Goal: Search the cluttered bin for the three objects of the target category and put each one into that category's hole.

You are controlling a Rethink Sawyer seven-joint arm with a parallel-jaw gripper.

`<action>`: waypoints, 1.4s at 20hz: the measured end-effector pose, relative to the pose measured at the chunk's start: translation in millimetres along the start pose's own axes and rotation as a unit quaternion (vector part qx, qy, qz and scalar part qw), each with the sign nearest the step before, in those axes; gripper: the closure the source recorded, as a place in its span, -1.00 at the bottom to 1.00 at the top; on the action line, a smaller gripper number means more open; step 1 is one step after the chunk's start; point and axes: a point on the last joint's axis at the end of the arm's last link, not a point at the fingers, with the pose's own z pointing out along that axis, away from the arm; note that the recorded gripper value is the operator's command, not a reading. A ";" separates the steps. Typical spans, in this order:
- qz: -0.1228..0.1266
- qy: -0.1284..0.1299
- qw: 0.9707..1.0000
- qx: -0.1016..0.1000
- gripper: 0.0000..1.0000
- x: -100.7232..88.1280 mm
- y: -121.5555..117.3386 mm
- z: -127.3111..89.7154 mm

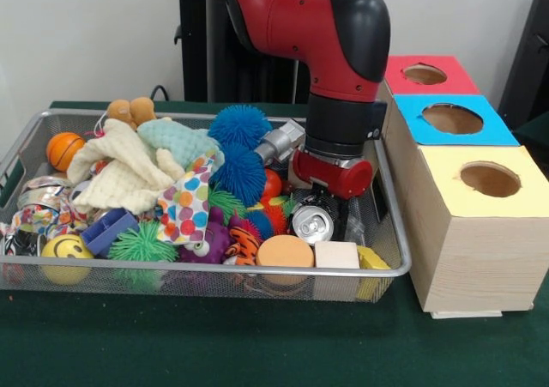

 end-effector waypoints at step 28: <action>0.011 -0.019 1.000 -0.006 1.00 4.8 -1.7 -1.1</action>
